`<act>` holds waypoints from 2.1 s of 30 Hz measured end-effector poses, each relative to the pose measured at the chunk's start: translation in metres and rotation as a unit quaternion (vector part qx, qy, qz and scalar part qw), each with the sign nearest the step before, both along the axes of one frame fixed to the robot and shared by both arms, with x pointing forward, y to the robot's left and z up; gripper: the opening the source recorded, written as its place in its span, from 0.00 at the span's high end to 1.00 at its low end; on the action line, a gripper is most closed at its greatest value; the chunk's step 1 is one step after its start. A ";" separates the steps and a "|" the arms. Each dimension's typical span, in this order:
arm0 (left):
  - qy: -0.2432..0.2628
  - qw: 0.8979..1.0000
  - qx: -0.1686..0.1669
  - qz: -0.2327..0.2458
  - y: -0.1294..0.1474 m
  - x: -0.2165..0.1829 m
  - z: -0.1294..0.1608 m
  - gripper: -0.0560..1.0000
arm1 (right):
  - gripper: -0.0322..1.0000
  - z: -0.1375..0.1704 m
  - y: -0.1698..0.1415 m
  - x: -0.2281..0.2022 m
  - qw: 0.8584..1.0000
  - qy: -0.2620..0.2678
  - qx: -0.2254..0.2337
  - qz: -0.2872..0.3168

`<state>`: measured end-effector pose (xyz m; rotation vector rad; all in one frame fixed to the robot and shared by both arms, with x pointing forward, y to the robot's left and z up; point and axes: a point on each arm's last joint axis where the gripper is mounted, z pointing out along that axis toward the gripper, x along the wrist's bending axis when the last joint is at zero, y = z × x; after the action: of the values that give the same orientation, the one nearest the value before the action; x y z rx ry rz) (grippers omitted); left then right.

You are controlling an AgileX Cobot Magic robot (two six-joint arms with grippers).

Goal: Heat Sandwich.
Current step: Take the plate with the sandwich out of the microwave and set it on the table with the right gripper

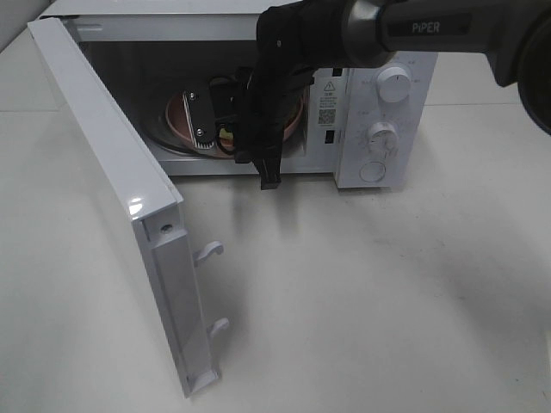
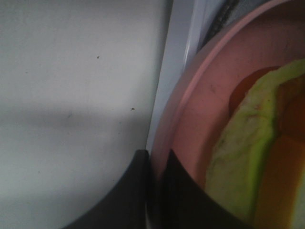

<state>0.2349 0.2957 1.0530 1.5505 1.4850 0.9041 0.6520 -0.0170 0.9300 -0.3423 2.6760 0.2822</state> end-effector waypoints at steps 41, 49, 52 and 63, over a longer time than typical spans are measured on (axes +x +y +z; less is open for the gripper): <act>0.000 1.000 0.000 0.000 0.000 0.000 0.000 0.01 | 0.92 0.036 -0.036 -0.071 0.990 0.028 -0.056 0.129; 0.000 1.000 0.000 0.000 0.000 0.000 0.000 0.01 | 0.92 0.045 -0.048 -0.089 0.988 0.035 -0.055 0.143; 0.000 1.000 0.000 0.000 0.000 0.000 0.000 0.01 | 0.92 0.049 -0.055 -0.099 0.987 0.036 -0.056 0.147; 0.000 1.000 0.000 0.000 0.000 0.000 0.000 0.01 | 0.92 0.056 -0.071 -0.123 0.987 0.046 -0.051 0.142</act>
<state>0.2349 0.2957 1.0530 1.5505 1.4850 0.9041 0.5294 -0.0881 0.9864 -0.7625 2.7352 0.2507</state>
